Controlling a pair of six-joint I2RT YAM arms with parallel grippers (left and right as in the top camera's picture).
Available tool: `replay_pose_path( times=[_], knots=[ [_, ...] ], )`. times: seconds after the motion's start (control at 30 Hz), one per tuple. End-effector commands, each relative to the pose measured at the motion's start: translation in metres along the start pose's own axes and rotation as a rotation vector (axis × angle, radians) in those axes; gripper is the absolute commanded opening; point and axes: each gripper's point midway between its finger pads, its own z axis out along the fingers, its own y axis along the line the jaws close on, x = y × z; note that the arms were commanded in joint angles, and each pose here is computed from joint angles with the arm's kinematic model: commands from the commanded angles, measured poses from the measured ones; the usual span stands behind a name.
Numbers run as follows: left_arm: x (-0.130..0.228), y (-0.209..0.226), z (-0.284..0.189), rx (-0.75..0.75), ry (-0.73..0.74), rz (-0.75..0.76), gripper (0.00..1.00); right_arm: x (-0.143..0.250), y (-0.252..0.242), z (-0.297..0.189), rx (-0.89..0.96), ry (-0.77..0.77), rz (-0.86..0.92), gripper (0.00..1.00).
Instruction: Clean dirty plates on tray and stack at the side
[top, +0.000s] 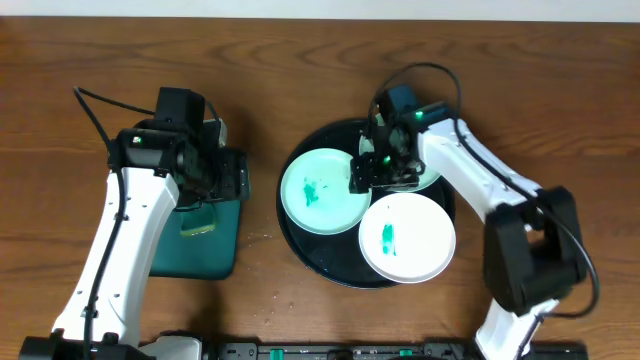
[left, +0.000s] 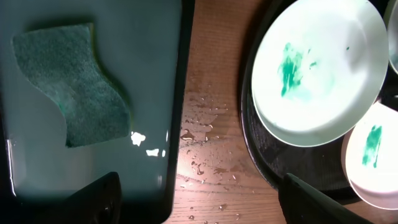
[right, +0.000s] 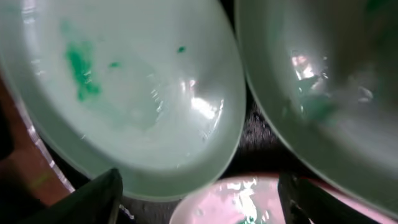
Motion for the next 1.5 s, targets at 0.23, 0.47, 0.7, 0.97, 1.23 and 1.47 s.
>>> replay_pose_path(
  times=[0.23,0.47,0.7,0.97,1.23,1.47],
  knots=[
    [-0.005,0.0,-0.005,-0.004,-0.016,0.019,0.81,-0.012,0.015,0.018,-0.054,-0.011,0.009,0.61],
    [-0.005,0.0,-0.005,-0.004,-0.017,0.019,0.81,-0.012,0.023,0.022,-0.051,-0.016,-0.007,0.29],
    [-0.005,0.0,-0.005,-0.004,-0.017,0.019,0.81,-0.008,0.012,0.027,0.047,-0.022,0.08,0.27],
    [-0.005,0.0,-0.005,-0.004,-0.017,0.019,0.81,-0.003,-0.004,0.03,0.125,-0.019,0.117,0.3],
    [-0.005,0.0,-0.005,-0.004,-0.017,0.019,0.81,0.007,-0.007,0.055,0.067,-0.023,0.119,0.26],
    [-0.005,0.0,-0.005,-0.004,-0.017,0.019,0.81,0.007,-0.007,0.059,0.056,-0.03,0.103,0.01]
  ],
)
